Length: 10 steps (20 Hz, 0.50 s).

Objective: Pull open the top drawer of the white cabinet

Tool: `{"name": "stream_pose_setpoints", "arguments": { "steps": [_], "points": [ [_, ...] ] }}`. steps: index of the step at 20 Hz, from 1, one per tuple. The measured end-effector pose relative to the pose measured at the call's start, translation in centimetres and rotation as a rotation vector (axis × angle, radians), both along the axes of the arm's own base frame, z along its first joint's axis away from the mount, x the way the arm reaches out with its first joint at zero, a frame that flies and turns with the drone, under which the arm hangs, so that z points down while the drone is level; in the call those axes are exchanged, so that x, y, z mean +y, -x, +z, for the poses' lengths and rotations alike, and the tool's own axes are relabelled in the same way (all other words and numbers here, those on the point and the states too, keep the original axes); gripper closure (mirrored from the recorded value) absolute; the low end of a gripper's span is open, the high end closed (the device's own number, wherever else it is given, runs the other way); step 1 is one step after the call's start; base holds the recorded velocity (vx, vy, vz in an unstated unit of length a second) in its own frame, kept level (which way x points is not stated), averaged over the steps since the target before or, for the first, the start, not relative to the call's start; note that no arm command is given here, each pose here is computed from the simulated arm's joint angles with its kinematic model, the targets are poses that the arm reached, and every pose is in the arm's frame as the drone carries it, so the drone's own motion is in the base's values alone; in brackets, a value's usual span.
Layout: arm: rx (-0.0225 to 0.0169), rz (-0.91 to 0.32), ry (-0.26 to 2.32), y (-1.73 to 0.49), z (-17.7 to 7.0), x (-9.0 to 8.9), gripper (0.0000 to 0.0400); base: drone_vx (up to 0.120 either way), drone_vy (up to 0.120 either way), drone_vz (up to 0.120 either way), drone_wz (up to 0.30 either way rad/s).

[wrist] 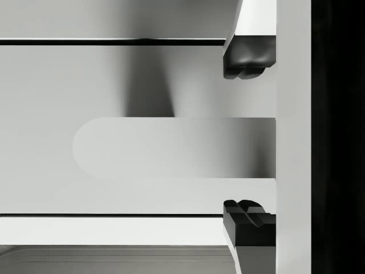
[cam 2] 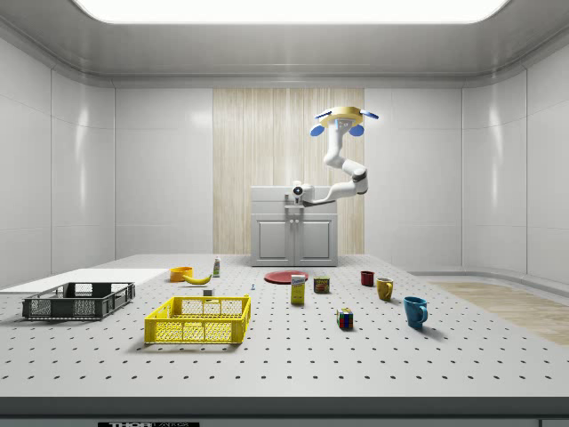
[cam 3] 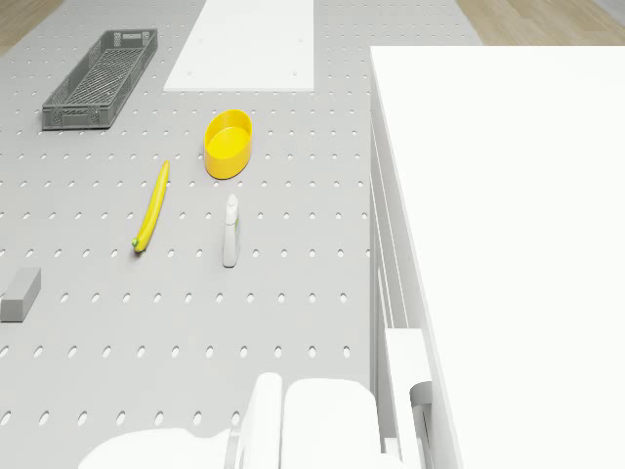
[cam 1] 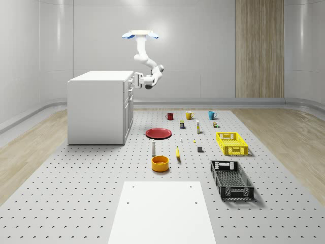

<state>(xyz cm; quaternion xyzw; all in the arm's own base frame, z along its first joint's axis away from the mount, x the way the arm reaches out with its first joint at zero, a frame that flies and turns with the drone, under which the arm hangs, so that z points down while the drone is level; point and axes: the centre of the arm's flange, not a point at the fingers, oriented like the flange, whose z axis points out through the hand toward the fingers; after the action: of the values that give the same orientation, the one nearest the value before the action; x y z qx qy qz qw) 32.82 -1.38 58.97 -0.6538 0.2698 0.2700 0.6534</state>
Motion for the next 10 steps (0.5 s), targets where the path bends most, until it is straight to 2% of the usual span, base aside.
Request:
{"name": "stream_pose_setpoints", "arguments": {
  "steps": [10],
  "points": [
    [0.0000, 0.000, 0.000, 0.00, -0.22, 0.00, 0.0089, 0.000, 0.000, 0.000, 0.000]
  ]
}}
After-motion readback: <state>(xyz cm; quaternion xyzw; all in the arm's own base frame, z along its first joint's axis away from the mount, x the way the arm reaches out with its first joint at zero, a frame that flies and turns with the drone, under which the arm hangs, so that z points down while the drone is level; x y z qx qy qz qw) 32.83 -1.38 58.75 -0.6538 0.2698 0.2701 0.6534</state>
